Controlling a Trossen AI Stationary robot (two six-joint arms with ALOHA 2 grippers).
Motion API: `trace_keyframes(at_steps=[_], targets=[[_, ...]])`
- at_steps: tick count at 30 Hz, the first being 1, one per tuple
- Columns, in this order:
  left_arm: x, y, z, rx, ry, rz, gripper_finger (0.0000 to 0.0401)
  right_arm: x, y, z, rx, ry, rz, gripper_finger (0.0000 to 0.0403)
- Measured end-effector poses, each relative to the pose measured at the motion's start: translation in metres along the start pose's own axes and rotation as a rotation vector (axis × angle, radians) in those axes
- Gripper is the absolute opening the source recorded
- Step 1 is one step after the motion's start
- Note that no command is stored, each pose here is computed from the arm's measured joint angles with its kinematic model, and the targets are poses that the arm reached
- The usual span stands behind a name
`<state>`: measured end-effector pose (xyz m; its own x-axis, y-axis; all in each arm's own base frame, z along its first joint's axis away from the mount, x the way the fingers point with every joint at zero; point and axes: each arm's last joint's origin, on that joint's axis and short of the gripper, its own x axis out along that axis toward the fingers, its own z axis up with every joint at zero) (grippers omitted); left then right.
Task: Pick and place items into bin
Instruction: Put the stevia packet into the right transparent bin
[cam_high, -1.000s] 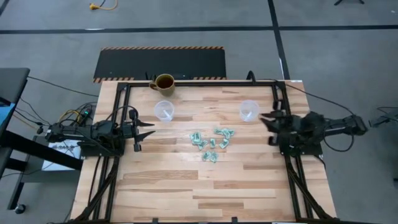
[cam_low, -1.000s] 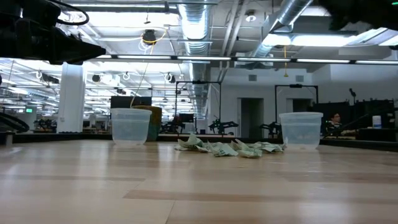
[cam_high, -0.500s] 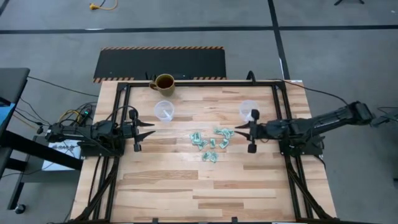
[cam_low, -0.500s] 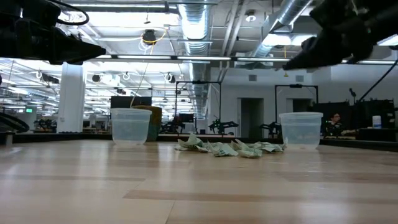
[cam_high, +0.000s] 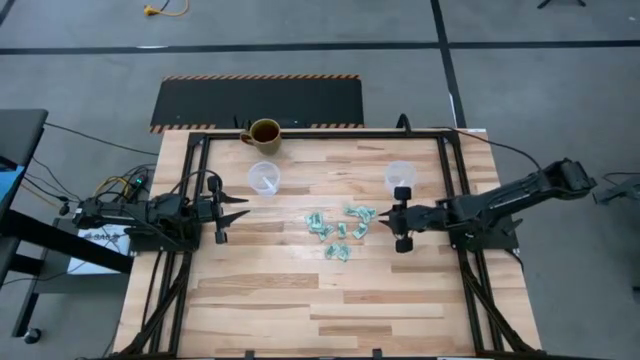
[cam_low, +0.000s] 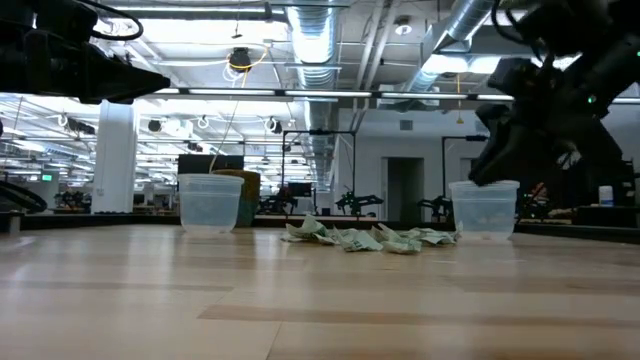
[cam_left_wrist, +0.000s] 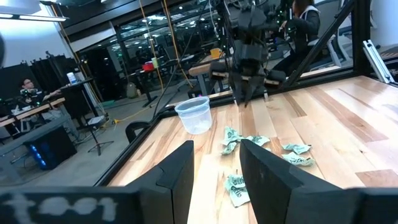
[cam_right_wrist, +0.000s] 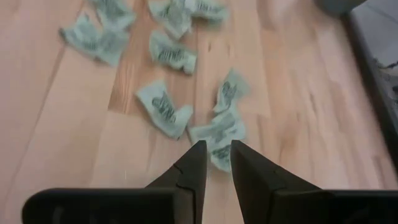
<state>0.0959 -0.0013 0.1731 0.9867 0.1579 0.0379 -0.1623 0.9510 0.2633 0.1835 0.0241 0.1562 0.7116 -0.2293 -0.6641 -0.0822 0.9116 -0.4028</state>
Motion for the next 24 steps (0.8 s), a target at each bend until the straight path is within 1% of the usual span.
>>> trace_keyframes(at_steps=[4, 11, 15, 20, 24], targets=[[0.000, 0.000, 0.000, -0.009, 0.000, 0.000, 0.0121, 0.012, 0.006, -0.004, -0.081, 0.061, 0.016, 0.0067], [0.000, 0.000, 0.000, -0.009, 0.000, 0.000, 0.0121, 0.019, 0.008, -0.002, -0.147, 0.044, 0.013, 0.0067], [0.000, 0.000, 0.000, -0.004, 0.000, 0.000, 0.0121, 0.021, 0.002, -0.005, -0.201, 0.073, -0.010, 0.0067], [0.000, 0.000, 0.000, -0.003, 0.000, 0.000, 0.0121, 0.026, -0.008, -0.008, -0.168, 0.101, -0.062, 0.0067], [0.000, 0.000, 0.000, -0.009, 0.000, 0.000, 0.0121, 0.028, -0.011, -0.006, -0.140, 0.122, -0.066, 0.0067]])
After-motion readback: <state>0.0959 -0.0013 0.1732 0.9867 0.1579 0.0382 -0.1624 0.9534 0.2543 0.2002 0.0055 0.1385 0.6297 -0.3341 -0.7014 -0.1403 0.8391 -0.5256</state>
